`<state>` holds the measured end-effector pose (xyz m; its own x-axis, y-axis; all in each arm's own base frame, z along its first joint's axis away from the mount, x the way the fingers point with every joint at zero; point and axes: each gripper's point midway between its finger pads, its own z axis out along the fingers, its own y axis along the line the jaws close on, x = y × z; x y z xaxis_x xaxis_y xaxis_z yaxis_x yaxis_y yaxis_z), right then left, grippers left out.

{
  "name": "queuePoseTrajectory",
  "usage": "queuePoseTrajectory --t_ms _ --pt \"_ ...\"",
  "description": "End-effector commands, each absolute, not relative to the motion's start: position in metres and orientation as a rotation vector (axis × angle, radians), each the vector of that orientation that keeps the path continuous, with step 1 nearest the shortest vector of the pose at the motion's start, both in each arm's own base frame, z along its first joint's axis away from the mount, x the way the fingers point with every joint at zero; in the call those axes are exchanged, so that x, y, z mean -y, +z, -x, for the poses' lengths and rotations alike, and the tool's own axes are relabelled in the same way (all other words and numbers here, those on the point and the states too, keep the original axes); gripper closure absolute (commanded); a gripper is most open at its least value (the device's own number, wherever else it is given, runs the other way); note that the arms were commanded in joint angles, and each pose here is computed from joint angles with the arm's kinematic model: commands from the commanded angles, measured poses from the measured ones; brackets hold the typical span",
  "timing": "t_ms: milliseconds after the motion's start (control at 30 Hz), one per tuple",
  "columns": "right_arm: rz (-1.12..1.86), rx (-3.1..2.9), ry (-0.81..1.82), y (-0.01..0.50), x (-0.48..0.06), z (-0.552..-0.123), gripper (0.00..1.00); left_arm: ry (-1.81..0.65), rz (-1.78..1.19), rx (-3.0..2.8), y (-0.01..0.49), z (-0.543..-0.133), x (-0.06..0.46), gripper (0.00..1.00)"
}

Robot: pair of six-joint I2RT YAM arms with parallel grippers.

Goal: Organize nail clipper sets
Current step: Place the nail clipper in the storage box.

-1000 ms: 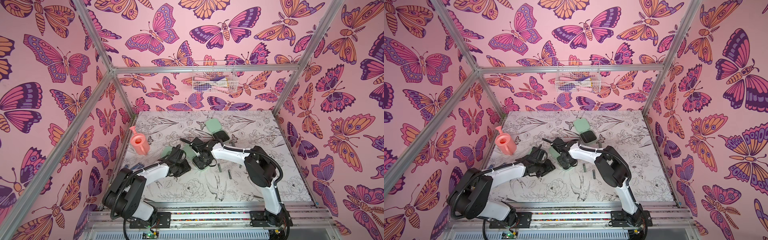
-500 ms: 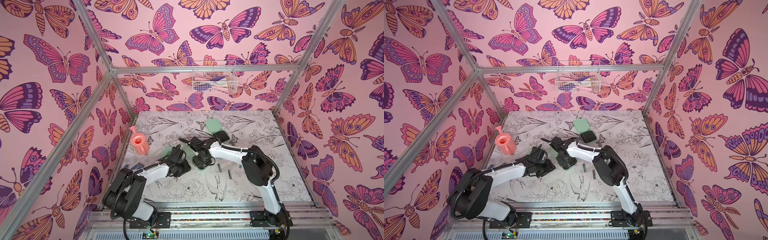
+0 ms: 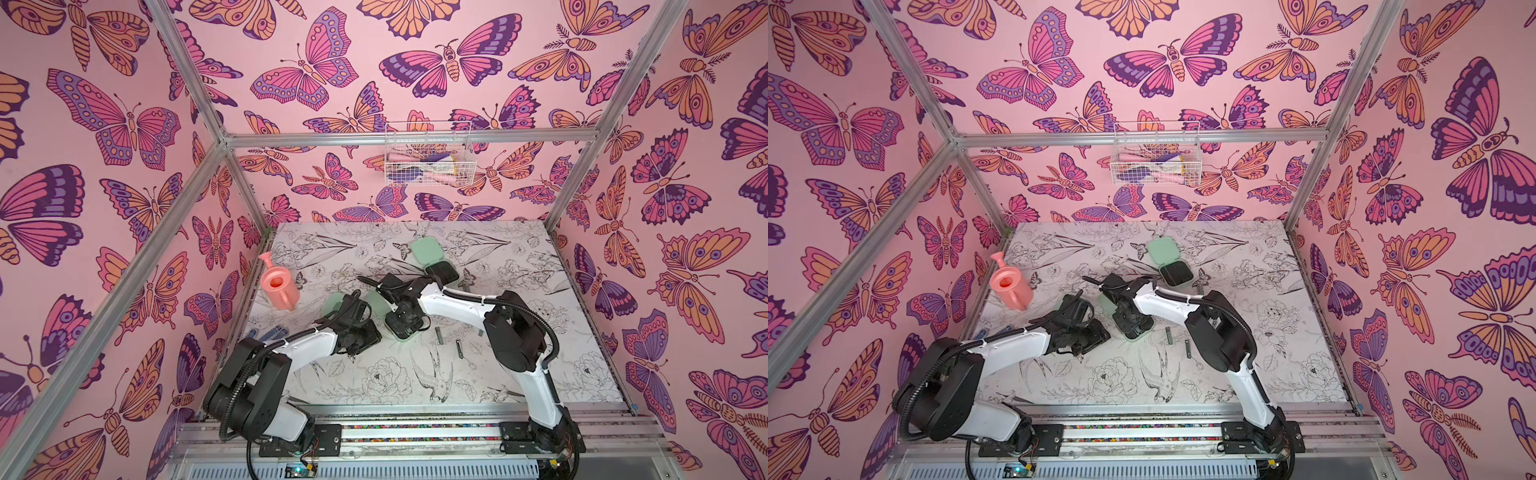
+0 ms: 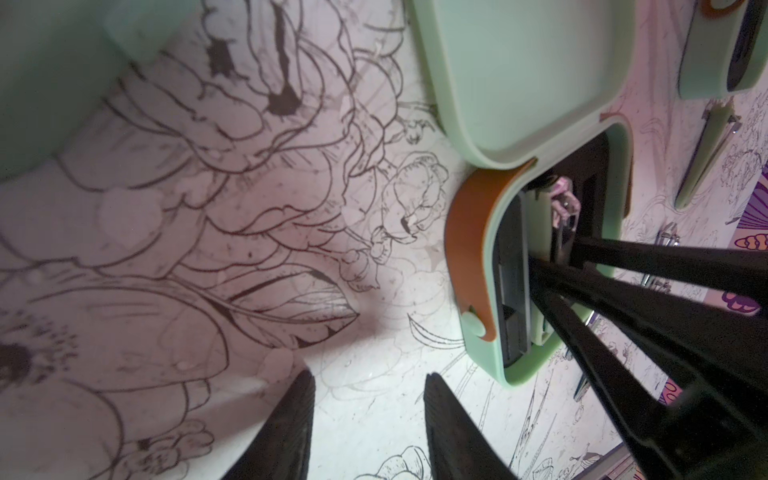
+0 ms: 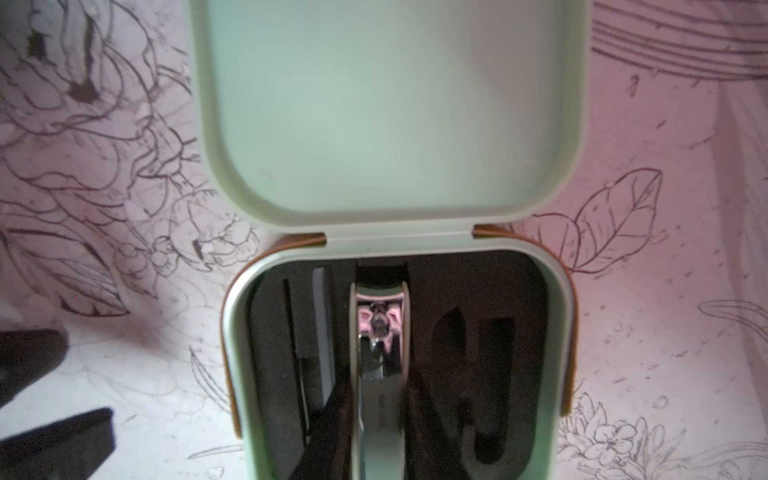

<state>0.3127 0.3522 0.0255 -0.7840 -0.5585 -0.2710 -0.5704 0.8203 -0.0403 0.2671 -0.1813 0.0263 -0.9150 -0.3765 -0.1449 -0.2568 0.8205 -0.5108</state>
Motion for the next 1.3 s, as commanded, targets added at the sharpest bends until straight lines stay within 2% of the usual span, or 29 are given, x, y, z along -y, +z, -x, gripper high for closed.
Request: queuePoseTrajectory --t_ms 0,367,733,1067,1267 --pt "0.898 -2.931 -0.084 -0.058 -0.317 -0.28 0.89 -0.625 0.545 -2.89 0.0 -0.24 0.166 0.54" --pt "0.864 -2.901 -0.087 -0.061 -0.318 -0.287 0.9 -0.619 0.553 -2.894 -0.001 -0.24 0.165 0.54" --pt "1.018 -2.898 -0.158 -0.069 -0.313 -0.285 0.9 -0.605 0.55 -2.904 -0.004 -0.24 0.164 0.54" --pt "1.021 -2.904 -0.237 -0.081 -0.305 -0.287 0.9 -0.599 0.545 -2.918 -0.008 -0.239 0.164 0.54" --pt "0.966 -2.864 -0.18 -0.084 -0.313 -0.294 0.91 -0.595 0.544 -2.922 -0.009 -0.239 0.163 0.54"
